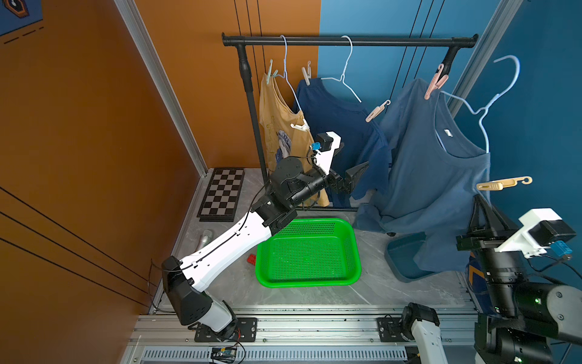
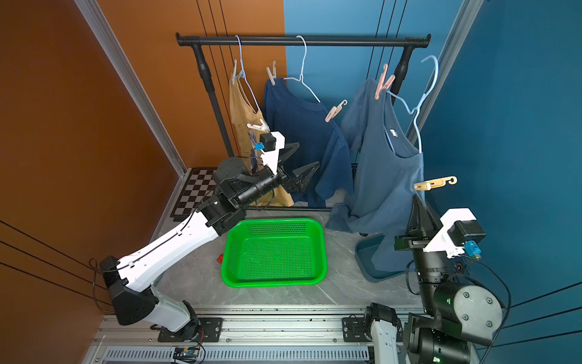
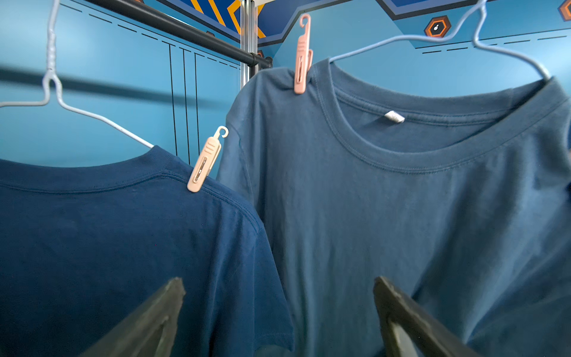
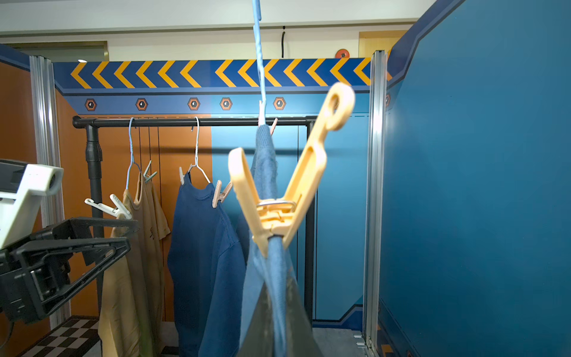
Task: Remove the clothespins securing t-shirts to the hanger
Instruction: Pick up the hanger from the clothes rail.
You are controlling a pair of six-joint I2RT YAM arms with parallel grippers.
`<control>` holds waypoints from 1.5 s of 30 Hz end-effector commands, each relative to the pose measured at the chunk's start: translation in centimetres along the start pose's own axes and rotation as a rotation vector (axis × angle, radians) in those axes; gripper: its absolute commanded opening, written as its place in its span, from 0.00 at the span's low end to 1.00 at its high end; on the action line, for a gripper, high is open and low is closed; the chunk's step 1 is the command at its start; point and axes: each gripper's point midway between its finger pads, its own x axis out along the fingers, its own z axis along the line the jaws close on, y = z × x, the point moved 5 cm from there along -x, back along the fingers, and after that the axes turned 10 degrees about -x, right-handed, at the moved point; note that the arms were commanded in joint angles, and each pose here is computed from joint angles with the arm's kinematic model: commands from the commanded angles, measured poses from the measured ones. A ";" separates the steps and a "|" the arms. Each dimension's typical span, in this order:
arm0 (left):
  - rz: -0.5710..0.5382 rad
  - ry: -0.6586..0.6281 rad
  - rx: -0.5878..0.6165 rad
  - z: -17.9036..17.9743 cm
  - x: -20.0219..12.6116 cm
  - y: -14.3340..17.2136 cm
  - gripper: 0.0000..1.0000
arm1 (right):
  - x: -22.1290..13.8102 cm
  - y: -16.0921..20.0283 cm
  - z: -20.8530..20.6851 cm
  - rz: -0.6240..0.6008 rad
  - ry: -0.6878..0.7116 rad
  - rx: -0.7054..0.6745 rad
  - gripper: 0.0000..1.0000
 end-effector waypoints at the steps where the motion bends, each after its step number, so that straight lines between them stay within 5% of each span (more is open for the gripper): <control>1: -0.041 0.020 -0.001 -1.3 -1.7 -1.4 0.98 | -2.0 -4.2 0.7 -0.106 -0.035 -0.049 0.00; 13: -0.041 -0.038 0.031 -2.5 -6.7 -0.5 0.98 | -2.0 -8.5 4.1 -0.157 -0.423 0.063 0.00; 27: -0.022 -0.174 0.087 -1.5 -13.1 0.0 0.98 | 5.3 -9.7 5.5 -0.274 -0.807 0.256 0.00; 38: -0.013 -0.257 0.111 -0.7 -15.8 0.0 0.98 | 10.5 -12.9 5.8 -0.394 -0.976 0.333 0.00; 45: -0.007 -0.290 0.118 -0.4 -16.9 0.1 0.98 | 12.4 -9.0 7.3 -0.325 -0.998 0.375 0.00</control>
